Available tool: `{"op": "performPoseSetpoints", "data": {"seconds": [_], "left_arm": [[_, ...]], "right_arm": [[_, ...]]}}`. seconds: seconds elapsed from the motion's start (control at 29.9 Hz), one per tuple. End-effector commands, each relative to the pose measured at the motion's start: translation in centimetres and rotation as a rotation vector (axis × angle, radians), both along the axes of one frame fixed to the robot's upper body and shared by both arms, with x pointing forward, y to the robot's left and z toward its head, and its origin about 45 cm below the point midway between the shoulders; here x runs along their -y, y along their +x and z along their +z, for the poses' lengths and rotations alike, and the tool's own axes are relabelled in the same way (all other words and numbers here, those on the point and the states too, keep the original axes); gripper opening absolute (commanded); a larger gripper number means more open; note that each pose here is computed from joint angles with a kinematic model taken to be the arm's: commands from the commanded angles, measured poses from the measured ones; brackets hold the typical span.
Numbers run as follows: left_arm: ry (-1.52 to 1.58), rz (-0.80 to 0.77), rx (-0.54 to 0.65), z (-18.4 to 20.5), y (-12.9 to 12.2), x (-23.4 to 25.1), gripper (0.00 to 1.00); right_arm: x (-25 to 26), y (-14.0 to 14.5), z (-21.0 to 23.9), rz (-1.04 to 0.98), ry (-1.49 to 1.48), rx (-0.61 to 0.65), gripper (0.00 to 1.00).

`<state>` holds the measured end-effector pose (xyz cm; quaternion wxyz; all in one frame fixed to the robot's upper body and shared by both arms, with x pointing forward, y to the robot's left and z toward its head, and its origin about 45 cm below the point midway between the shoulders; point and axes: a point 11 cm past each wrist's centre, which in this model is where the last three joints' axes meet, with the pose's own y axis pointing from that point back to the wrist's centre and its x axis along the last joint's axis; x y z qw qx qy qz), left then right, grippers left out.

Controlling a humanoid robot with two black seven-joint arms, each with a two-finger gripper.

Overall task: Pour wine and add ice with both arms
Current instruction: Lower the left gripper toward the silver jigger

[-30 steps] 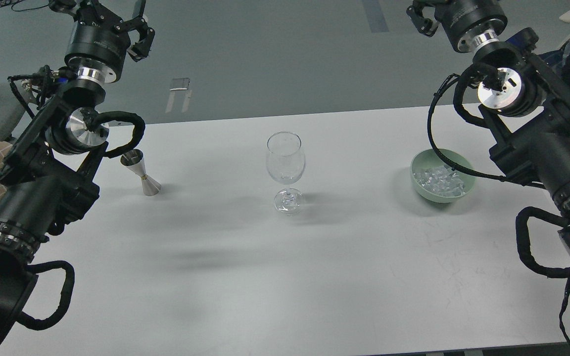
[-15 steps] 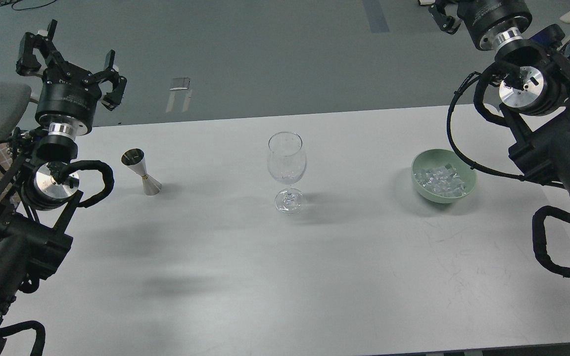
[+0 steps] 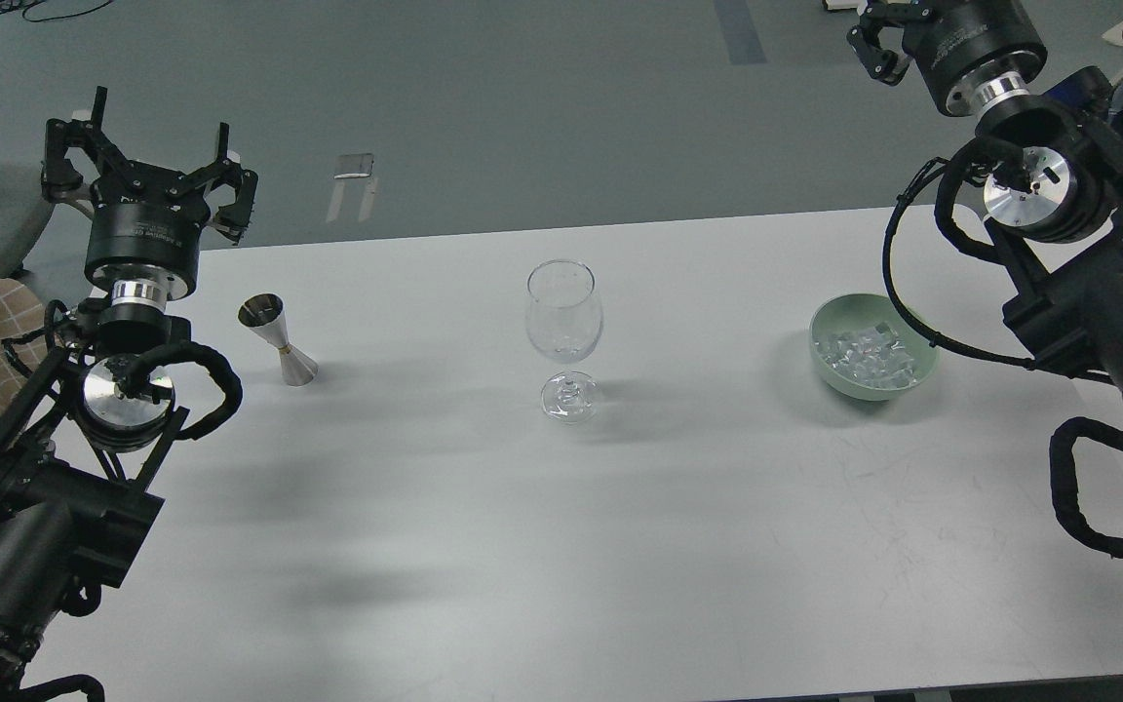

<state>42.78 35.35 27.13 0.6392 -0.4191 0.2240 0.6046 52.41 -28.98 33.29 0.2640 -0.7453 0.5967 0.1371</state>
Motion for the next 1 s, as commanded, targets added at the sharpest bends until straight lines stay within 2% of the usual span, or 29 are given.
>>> {"op": "performPoseSetpoints", "data": {"seconds": [0.0,0.1,0.27,0.33,0.53,0.67,0.74,0.87,0.97], "left_arm": [[-0.024,0.047,-0.034,0.0,0.0,-0.8,0.97],[-0.135,0.127,-0.077,-0.5,-1.0,-3.1,0.97],[-0.140,-0.056,-0.099,0.1,-3.3,-0.6,0.97],[-0.152,-0.077,-0.101,0.0,-4.6,-0.4,0.97],[-0.164,-0.036,-0.114,-1.3,-7.5,-2.4,0.98],[-0.188,-0.032,-0.057,-0.9,-9.8,-3.0,0.98],[-0.204,-0.034,-0.064,-1.8,-11.1,-2.8,0.97],[-0.230,-0.019,-0.104,-3.1,-11.7,-2.7,0.96],[-0.264,-0.010,-0.171,-5.7,-13.2,-2.1,0.95]], "right_arm": [[0.0,-0.1,-0.2,0.001,0.001,-0.002,1.00],[0.4,-0.1,-0.2,-0.004,-0.002,-0.002,1.00],[0.7,-0.2,-0.1,-0.007,-0.009,-0.001,1.00],[0.6,-0.2,-0.2,-0.005,-0.009,-0.001,1.00],[0.8,-0.2,-0.4,-0.009,-0.010,-0.005,1.00],[0.9,-0.3,-0.6,-0.011,-0.009,-0.008,1.00],[0.7,-0.3,-0.7,-0.008,-0.009,-0.011,1.00],[0.6,-0.4,-0.9,-0.007,-0.007,-0.014,1.00],[0.6,-0.4,-1.0,-0.007,-0.009,-0.016,1.00]]}}
